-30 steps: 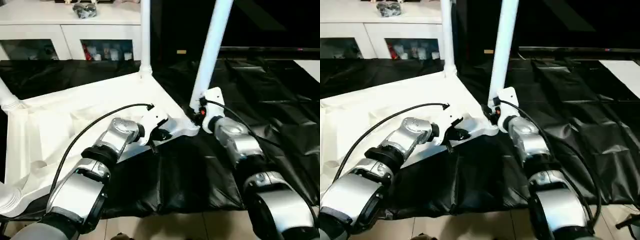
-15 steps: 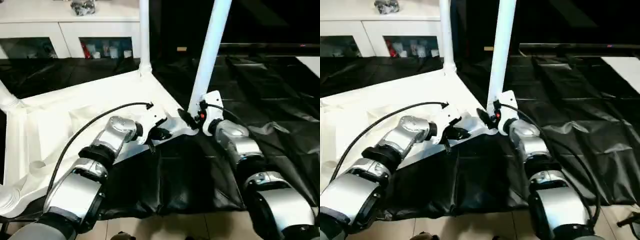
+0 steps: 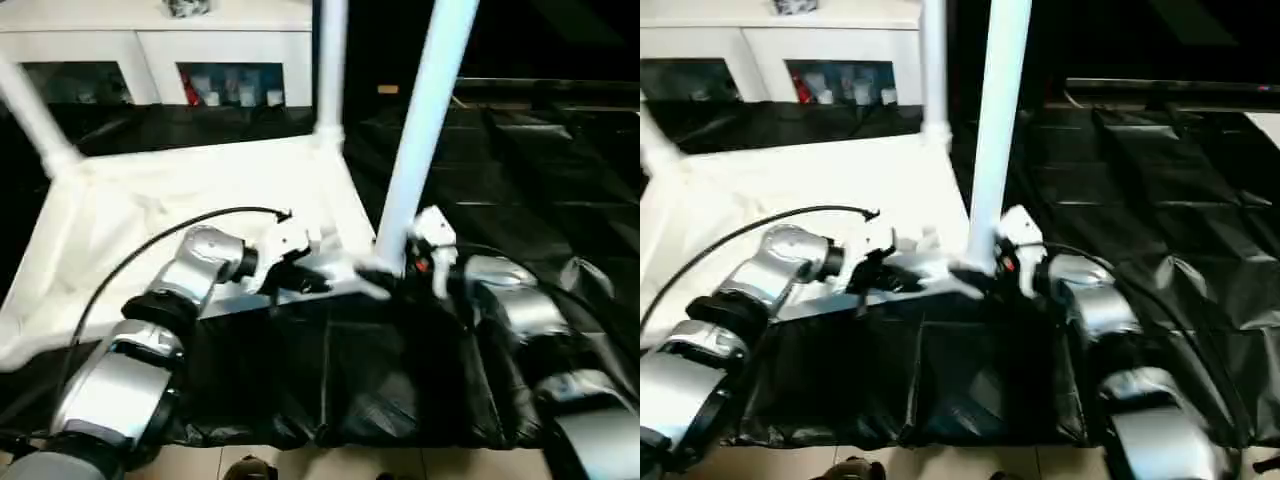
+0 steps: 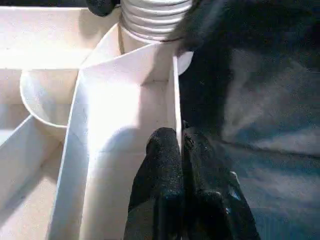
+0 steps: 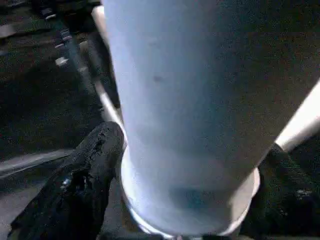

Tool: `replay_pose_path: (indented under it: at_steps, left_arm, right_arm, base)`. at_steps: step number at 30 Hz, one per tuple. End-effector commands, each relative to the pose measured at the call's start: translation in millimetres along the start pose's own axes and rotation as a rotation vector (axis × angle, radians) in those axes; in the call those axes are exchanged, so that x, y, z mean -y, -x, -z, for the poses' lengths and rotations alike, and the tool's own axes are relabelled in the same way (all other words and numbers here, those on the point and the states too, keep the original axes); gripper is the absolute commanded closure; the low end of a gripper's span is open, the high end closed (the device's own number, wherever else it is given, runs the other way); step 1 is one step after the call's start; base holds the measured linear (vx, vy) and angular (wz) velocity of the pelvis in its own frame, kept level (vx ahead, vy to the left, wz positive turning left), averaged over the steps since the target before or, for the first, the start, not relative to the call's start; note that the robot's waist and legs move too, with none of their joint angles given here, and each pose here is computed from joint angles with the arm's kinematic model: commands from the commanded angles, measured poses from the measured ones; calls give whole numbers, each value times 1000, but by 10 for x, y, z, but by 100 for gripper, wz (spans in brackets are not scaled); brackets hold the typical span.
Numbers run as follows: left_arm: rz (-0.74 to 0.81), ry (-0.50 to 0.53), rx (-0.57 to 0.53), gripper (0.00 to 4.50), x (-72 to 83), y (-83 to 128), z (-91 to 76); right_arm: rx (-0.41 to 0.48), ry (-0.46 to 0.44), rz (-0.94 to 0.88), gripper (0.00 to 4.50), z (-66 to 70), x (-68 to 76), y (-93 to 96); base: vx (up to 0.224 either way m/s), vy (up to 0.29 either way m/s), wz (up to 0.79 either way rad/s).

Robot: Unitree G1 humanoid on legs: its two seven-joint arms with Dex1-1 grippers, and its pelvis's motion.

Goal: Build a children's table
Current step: Rotate leg to tighten

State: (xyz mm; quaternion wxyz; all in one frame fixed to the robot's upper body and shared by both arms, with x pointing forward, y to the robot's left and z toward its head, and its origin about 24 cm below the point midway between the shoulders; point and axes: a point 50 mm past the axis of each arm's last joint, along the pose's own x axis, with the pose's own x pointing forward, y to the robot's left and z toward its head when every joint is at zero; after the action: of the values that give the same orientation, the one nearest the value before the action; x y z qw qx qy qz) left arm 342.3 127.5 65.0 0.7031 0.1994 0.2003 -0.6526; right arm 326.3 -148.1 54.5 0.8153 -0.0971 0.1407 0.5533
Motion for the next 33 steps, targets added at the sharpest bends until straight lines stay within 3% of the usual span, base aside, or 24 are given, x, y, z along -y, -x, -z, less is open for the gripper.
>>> replay_pose_path:
  at_steps: [1, 11, 16, 18, 20, 23, 26, 33]
  left_arm:
    - [55, -87, 33, 450, 15, -59, -160]
    - [108, -94, 19, 450, 46, -37, -126]
    - [91, -55, 44, 450, 49, -66, -110]
    - [42, -20, 56, 450, 19, -101, -121]
    - [-62, 32, 79, 450, -44, -184, -166]
    - [-130, 55, 80, 450, -82, -257, -204]
    - [-270, 82, 92, 450, -134, -493, -360]
    - [-295, 66, 83, 450, -114, -619, -411]
  right_arm:
    - [-10, 14, -78, 124, -19, -77, -52]
    - [-23, 19, -137, 172, -39, -136, -10]
    - [-8, -44, -140, 173, 41, -232, -82]
    - [15, -68, -49, 173, 57, -204, -137]
    - [38, -144, 181, 173, 96, -95, -253]
    - [50, -212, 298, 174, 117, -49, -330]
    - [56, -321, 553, 174, 90, 10, -584]
    - [98, -283, 578, 174, -35, -24, -771]
  base:
    - [0, 0, 0]
    - [0, 0, 0]
    - [0, 0, 0]
    - [0, 0, 0]
    - [0, 0, 0]
    - [0, 0, 0]
    - [0, 0, 0]
    - [0, 0, 0]
